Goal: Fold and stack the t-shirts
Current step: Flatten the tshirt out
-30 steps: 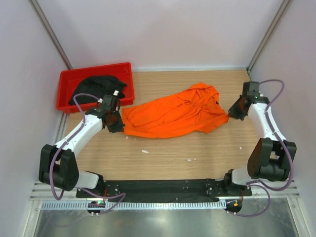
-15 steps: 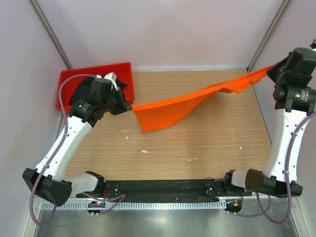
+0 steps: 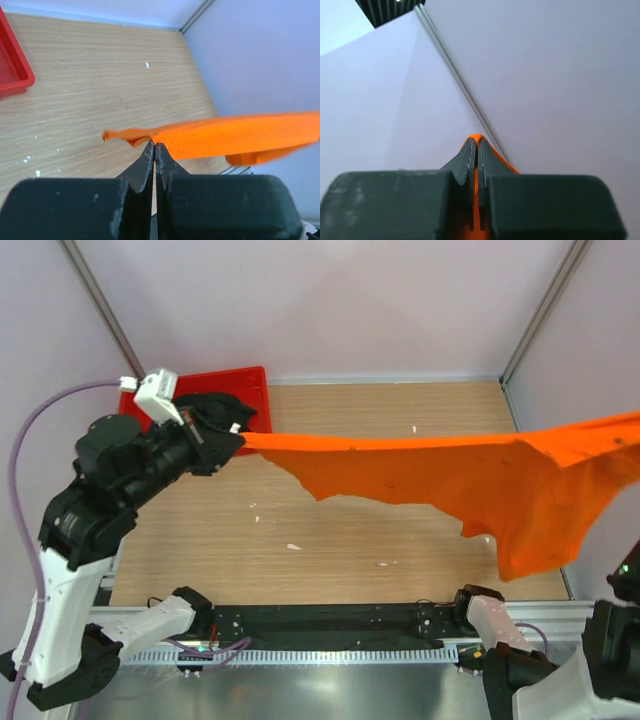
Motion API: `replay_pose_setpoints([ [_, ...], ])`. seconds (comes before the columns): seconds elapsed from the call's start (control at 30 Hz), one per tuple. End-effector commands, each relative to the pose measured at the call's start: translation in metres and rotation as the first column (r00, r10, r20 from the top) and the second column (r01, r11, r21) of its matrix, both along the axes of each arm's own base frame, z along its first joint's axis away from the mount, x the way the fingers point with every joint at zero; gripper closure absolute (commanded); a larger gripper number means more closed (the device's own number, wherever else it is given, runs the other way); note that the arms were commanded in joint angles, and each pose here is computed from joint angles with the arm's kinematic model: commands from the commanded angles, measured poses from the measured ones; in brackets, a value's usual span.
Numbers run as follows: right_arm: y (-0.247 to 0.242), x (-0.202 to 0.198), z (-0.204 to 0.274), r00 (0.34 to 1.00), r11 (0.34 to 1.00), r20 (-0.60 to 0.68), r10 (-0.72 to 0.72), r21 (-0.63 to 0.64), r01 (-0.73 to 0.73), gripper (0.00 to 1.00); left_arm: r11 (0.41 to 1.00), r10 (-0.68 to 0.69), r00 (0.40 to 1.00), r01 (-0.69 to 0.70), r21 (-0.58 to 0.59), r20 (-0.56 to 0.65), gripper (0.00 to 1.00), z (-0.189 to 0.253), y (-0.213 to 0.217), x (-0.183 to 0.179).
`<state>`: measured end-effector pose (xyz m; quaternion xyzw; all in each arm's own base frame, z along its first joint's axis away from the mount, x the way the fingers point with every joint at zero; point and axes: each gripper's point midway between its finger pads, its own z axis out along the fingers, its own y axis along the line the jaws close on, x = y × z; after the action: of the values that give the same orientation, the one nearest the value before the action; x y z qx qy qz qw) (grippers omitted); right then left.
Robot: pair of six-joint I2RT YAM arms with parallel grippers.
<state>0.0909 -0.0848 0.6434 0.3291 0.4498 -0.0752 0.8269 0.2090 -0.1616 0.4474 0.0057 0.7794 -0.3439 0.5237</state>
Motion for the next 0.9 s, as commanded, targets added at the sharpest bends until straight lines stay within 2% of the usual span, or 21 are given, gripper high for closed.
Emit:
replay_pose_setpoints([
  [0.0, -0.011, -0.005, 0.007, 0.997, 0.997, 0.003, -0.075, -0.027, 0.075, 0.99, 0.996, 0.088, 0.993, -0.091, 0.027, 0.085, 1.0, 0.02, 0.031, -0.014],
  [0.13, -0.013, 0.01, 0.014, 0.998, 0.997, 0.024, -0.061, -0.04, 0.062, 0.99, 0.991, 0.111, 0.984, -0.119, 0.052, 0.136, 1.0, 0.037, 0.033, -0.006],
  [0.17, -0.017, 0.026, 0.008, 0.998, 0.998, -0.001, -0.059, -0.034, 0.059, 0.99, 0.991, 0.116, 0.98, -0.124, 0.042, 0.161, 1.0, 0.047, 0.032, -0.003],
  [0.27, -0.023, 0.058, 0.012, 0.998, 0.999, 0.051, -0.042, -0.026, 0.044, 0.99, 0.984, 0.128, 0.979, -0.145, 0.104, 0.159, 1.0, 0.049, 0.017, 0.029],
  [0.3, -0.025, 0.066, 0.012, 0.998, 0.999, 0.052, -0.04, -0.027, 0.041, 0.99, 0.985, 0.131, 0.975, -0.148, 0.084, 0.181, 1.0, 0.06, 0.019, 0.026],
  [0.33, -0.026, 0.075, 0.012, 0.998, 0.999, 0.056, -0.034, -0.025, 0.036, 0.99, 0.98, 0.141, 0.976, -0.162, 0.117, 0.168, 1.0, 0.054, 0.012, 0.042],
  [0.5, -0.032, 0.129, 0.018, 0.999, 0.999, 0.053, 0.011, -0.041, -0.009, 0.99, 0.961, 0.193, 0.961, -0.226, 0.16, 0.198, 1.0, 0.071, 0.004, 0.074],
  [0.7, -0.031, 0.129, 0.031, 0.997, 0.997, 0.07, 0.014, -0.074, -0.008, 0.99, 0.952, 0.229, 0.947, -0.266, 0.15, 0.225, 1.0, 0.083, 0.01, 0.078],
  [0.87, -0.024, 0.1, 0.036, 0.994, 0.997, 0.105, 0.01, -0.083, -0.001, 0.99, 0.956, 0.224, 0.941, -0.264, 0.132, 0.254, 1.0, 0.092, 0.021, 0.06],
])
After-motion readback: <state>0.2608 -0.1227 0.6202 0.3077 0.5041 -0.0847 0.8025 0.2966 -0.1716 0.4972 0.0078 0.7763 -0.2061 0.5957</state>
